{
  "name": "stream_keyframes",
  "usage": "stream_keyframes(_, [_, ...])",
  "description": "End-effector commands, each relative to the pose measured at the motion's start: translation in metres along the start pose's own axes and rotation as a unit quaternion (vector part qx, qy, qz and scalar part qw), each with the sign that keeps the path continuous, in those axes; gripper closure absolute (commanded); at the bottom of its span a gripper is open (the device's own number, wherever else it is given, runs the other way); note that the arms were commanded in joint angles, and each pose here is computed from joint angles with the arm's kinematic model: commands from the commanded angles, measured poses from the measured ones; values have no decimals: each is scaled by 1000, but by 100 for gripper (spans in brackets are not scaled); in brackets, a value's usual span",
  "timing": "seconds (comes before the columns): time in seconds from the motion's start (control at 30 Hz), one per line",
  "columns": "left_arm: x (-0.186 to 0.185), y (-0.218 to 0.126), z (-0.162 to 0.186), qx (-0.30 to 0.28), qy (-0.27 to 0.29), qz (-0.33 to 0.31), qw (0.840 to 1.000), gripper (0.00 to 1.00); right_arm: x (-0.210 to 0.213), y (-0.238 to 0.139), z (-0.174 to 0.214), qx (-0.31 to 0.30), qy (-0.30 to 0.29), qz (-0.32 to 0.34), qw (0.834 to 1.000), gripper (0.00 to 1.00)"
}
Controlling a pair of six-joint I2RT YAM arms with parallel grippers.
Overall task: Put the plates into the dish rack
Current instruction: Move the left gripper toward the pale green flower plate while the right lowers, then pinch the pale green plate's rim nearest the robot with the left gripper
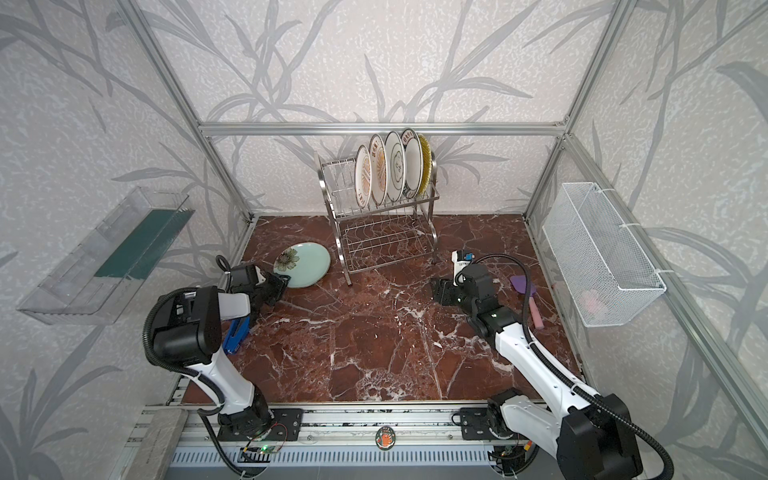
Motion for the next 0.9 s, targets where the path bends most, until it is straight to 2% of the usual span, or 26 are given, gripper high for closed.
stream_keyframes(0.0, [26, 8, 13, 19, -32, -44, 998, 69, -3, -5, 1, -4, 0, 0, 1000, 32])
stream_keyframes(0.87, [33, 14, 19, 20, -44, -44, 998, 77, -10, -11, -1, -10, 8, 5, 1000, 32])
Point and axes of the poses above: each gripper's point midway between its finger pads, its own y axis out along the fingers, its own x axis along the line the jaws close on, z = x × y, the point moved 5 cm from there along -y, back along the fingers, and after that the axes turned 1 degree about y, right-handed, at the moved point
